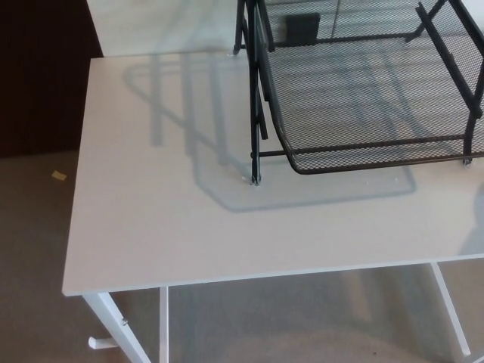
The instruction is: The robot walks towards a desk on which a file tray is kept in the middle and a cube is kept to its right. The robot lifts the cube using its right hand and places it on the file tray.
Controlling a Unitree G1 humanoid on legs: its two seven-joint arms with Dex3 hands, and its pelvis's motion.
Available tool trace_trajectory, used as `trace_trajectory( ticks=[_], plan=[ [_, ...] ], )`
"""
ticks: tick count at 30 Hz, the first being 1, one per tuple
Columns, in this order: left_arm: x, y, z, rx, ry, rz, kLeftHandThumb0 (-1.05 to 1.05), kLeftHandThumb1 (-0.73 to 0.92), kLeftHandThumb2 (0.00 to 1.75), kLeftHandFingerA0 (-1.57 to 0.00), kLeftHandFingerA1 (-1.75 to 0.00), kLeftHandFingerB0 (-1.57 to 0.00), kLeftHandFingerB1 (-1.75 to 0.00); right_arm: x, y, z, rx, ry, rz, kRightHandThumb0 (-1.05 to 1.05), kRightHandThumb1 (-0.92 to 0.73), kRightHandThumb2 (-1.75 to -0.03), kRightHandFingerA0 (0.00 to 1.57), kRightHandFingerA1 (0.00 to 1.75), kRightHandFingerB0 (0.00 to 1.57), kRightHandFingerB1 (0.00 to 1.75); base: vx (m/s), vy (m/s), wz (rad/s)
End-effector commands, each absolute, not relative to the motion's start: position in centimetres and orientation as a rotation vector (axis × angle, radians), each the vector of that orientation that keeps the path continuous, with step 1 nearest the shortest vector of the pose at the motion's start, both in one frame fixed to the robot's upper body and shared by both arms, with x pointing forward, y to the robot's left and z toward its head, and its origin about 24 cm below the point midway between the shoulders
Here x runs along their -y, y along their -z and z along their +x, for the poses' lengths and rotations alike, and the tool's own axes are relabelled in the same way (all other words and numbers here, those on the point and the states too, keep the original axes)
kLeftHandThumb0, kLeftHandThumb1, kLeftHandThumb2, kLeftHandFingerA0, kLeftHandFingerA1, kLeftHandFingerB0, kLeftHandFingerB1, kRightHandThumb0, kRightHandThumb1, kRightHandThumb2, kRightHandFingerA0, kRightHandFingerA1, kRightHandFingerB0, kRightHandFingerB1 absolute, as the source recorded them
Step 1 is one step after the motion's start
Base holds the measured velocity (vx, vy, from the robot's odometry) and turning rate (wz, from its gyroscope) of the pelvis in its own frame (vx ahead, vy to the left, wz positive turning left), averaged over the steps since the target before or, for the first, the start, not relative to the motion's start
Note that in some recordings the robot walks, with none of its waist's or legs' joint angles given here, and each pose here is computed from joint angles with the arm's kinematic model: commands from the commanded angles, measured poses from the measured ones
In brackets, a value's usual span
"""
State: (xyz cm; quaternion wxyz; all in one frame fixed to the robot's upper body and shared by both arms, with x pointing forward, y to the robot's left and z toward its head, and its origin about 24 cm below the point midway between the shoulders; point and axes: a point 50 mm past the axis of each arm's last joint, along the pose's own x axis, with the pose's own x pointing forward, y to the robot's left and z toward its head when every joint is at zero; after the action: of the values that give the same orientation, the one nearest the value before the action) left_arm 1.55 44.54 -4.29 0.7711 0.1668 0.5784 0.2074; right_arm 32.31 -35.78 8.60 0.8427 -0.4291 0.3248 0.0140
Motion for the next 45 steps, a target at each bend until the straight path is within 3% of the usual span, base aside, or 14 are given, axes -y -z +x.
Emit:
trace_trajectory(
  ticks=[1, 4, 5, 7, 8, 17, 24, 33, 34, 38, 40, 42, 43, 45],
  plan=[
    [-45.0, 3.7, 2.2, -1.245, -0.404, 0.452, -1.05, 0.69, 1.27, -0.35, -0.84, -0.06, -0.64, 35.1, -4.6, 30.7, -0.818, -0.048, -0.998, -0.42, -0.54, -0.57, 0.26, 0.39, 0.11, 0.28, 0.00, 0.000, 0.00],
    [-45.0, 3.7, 2.3, -1.235, -0.405, 0.453, -1.05, 0.69, 1.25, -0.37, -0.84, -0.08, -0.66, 35.0, -4.3, 30.6, -0.842, -0.059, -1.036, -0.45, -0.55, -0.59, 0.22, 0.39, 0.10, 0.26, 0.00, 0.000, 0.00],
    [-45.0, 3.7, 2.4, -1.244, -0.394, 0.463, -1.05, 0.92, 0.69, -0.26, -0.90, -0.16, -0.75, 34.9, -4.1, 30.6, -0.859, -0.100, -1.116, -0.53, -0.57, -0.60, 0.24, 0.43, 0.09, 0.23, 0.00, 0.000, 0.00],
    [-45.0, 3.7, 2.4, -1.247, -0.389, 0.468, -1.05, 0.92, 0.69, -0.26, -0.90, -0.16, -0.75, 34.8, -4.0, 30.6, -0.867, -0.118, -1.153, -0.53, -0.57, -0.60, 0.24, 0.43, 0.09, 0.23, 0.00, 0.000, 0.00],
    [-44.9, 3.8, 2.5, -1.246, -0.389, 0.468, -1.05, 0.69, 1.26, -0.32, -0.81, -0.06, -0.63, 34.9, -3.7, 30.4, -0.854, -0.113, -1.111, -0.45, -0.54, -0.57, 0.31, 0.45, 0.11, 0.26, 0.00, 0.000, 0.00],
    [-44.6, 4.0, 2.6, -1.240, -0.360, 0.476, -1.05, 0.70, 1.27, -0.34, -0.83, -0.07, -0.63, 34.0, -3.6, 30.9, -0.767, -0.001, -1.221, -0.36, -0.72, -0.63, 0.45, 0.56, 0.27, 0.31, 0.00, 0.000, 0.00],
    [-44.4, 4.2, 2.0, -1.244, -0.356, 0.442, -1.04, 0.73, 1.29, -0.24, -0.78, -0.07, -0.66, 32.5, -3.1, 31.4, -0.705, -0.062, -1.495, -0.30, -0.38, -0.77, 0.84, 1.07, 0.78, 0.74, 0.00, 0.000, 0.00],
    [-44.6, 3.9, 2.3, -1.230, -0.366, 0.441, -1.03, 0.70, 1.26, -0.31, -0.81, -0.10, -0.65, 32.4, -2.6, 30.9, -0.620, -0.012, -1.459, -0.22, -0.57, -0.58, 0.76, 1.23, 0.80, 0.72, 0.00, 0.000, 0.00],
    [-44.7, 3.9, 2.3, -1.233, -0.360, 0.450, -1.05, 0.92, 0.72, -0.21, -0.93, -0.09, -0.76, 32.5, -2.6, 30.8, -0.608, -0.009, -1.454, -0.21, -0.61, -0.62, 0.74, 1.46, 0.73, 1.02, 0.00, 0.000, 0.00],
    [-44.7, 3.9, 1.9, -1.245, -0.368, 0.459, -1.05, 0.92, 0.75, -0.23, -0.87, -0.15, -0.75, 32.4, -2.4, 30.5, -0.554, 0.020, -1.411, -0.24, -0.68, -0.64, 0.71, 1.55, 0.73, 1.04, 0.00, 0.000, 0.00],
    [-44.7, 3.8, 2.3, -1.228, -0.358, 0.459, -1.02, 0.71, 1.28, -0.35, -0.83, -0.09, -0.66, 32.6, -2.7, 30.5, -0.518, 0.047, -1.423, -0.31, -0.77, -0.64, 0.82, 1.67, 0.70, 1.33, 0.00, 0.000, 0.00],
    [-44.8, 3.7, 2.3, -1.222, -0.360, 0.471, -1.04, 0.92, 0.73, -0.25, -0.94, -0.10, -0.77, 32.7, -2.8, 30.6, -0.516, 0.058, -1.420, -0.22, -0.82, -0.68, 0.78, 1.67, 0.60, 1.48, 0.00, 0.000, 0.00],
    [-44.9, 3.6, 2.4, -1.223, -0.354, 0.486, -0.98, 0.70, 1.27, -0.38, -0.83, -0.04, -0.64, 32.6, -2.9, 30.6, -0.469, 0.080, -1.439, -0.22, -0.78, -0.68, 0.78, 1.62, 0.67, 1.43, 0.00, 0.000, 0.00],
    [-44.9, 3.5, 2.4, -1.219, -0.351, 0.486, -1.05, 0.92, 0.73, -0.26, -0.97, -0.08, -0.79, 32.7, -3.2, 30.6, -0.467, 0.082, -1.427, -0.23, -0.82, -0.70, 0.77, 1.63, 0.65, 1.45, 0.00, 0.000, 0.00]
  ],
)
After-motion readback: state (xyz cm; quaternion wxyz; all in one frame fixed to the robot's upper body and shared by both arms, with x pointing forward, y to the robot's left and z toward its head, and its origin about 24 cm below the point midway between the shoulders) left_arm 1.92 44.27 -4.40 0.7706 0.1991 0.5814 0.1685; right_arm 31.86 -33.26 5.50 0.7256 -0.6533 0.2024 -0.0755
